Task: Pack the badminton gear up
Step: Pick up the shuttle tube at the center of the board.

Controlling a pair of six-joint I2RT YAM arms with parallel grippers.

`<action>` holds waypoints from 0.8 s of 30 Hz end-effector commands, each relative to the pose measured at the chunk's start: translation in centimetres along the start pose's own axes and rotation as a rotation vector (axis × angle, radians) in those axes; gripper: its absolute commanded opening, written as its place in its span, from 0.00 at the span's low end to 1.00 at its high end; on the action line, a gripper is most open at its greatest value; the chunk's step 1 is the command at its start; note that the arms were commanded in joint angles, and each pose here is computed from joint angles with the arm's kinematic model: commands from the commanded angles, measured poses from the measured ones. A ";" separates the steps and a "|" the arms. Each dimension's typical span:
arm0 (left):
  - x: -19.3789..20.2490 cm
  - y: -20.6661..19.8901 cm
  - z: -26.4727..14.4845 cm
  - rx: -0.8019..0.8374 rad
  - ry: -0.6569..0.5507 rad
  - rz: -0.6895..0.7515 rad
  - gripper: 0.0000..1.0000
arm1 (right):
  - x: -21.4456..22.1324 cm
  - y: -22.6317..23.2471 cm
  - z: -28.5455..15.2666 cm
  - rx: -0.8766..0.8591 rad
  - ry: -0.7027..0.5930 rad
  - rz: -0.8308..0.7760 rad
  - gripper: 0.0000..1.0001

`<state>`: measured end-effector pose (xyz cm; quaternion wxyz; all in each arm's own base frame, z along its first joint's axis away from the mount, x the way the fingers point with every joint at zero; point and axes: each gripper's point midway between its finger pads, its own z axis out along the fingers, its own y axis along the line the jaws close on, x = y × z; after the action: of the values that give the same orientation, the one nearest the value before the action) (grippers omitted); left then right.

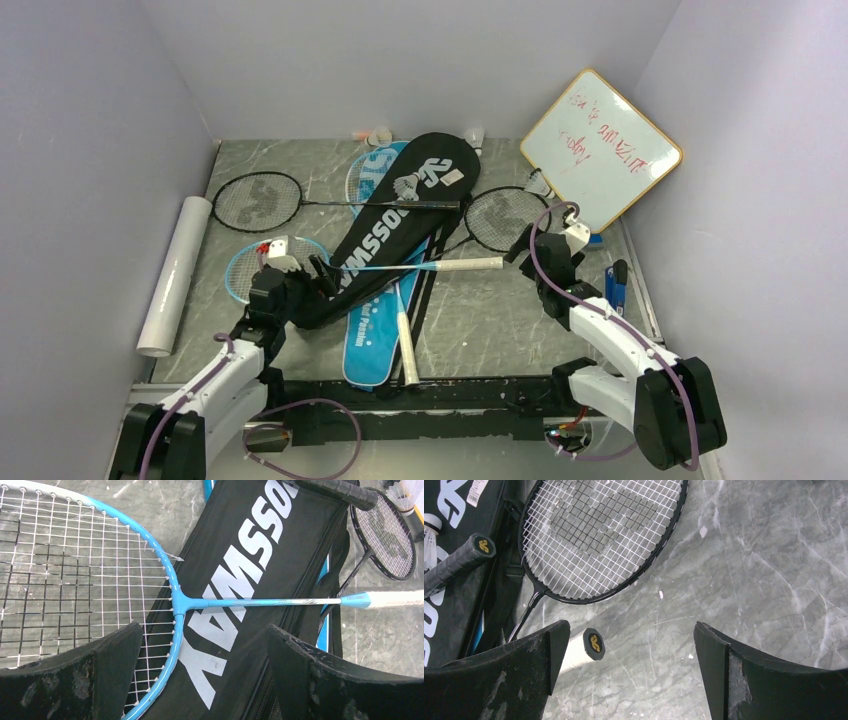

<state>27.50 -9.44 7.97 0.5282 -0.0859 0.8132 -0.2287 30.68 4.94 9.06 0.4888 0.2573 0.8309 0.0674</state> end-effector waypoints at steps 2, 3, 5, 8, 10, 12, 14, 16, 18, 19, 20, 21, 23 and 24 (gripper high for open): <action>-2.2 -1.3 0.1 0.039 -0.054 0.008 0.97 | -0.5 -0.4 -0.3 0.045 0.009 0.008 1.00; -2.2 -1.4 0.1 0.043 -0.050 0.007 0.97 | -0.6 -0.3 -0.4 0.055 0.016 0.009 1.00; -2.3 -1.4 0.1 0.036 -0.049 -0.003 0.97 | -0.5 0.3 -0.5 0.037 0.046 -0.002 1.00; -2.6 -0.3 -0.1 -0.047 -0.045 -0.044 0.97 | -0.1 1.9 -0.7 -0.032 0.107 -0.027 1.00; -2.4 0.1 -0.3 -0.074 -0.039 -0.064 0.97 | 0.1 2.9 -0.8 -0.068 0.140 -0.037 1.00; -2.6 0.0 -0.4 -0.066 -0.053 -0.050 0.97 | 0.3 3.6 -0.8 -0.094 0.174 -0.054 1.00; -2.5 -0.3 -0.5 -0.041 -0.055 -0.047 0.97 | 0.3 4.2 -0.8 -0.105 0.198 -0.069 1.00; -2.7 -1.0 -0.5 -0.004 -0.058 -0.037 0.97 | 0.0 5.0 -0.9 -0.135 0.212 -0.088 1.00; -3.2 -1.2 -0.4 -0.007 -0.065 -0.059 0.97 | -0.1 6.6 -1.3 -0.224 0.221 -0.123 1.00; -3.5 -0.9 -0.3 -0.041 -0.066 -0.089 0.97 | -0.2 7.5 -1.7 -0.274 0.223 -0.131 1.00; -3.8 -0.9 -0.3 -0.061 -0.057 -0.124 0.97 | -0.4 8.2 -2.0 -0.311 0.222 -0.131 1.00; -4.3 -0.2 -0.3 -0.119 -0.063 -0.154 0.97 | -0.6 9.1 -2.4 -0.357 0.215 -0.134 1.00; -5.9 0.8 -0.3 -0.221 -0.090 -0.201 0.97 | -0.9 10.2 -2.9 -0.398 0.205 -0.148 1.00; -6.6 1.4 -0.4 -0.279 -0.104 -0.219 0.97 | -0.9 10.7 -3.0 -0.409 0.200 -0.156 1.00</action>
<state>28.12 -8.10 9.62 0.5120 -0.1626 0.8171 -0.2091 31.15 11.14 10.87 0.4066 0.1398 0.8879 0.1636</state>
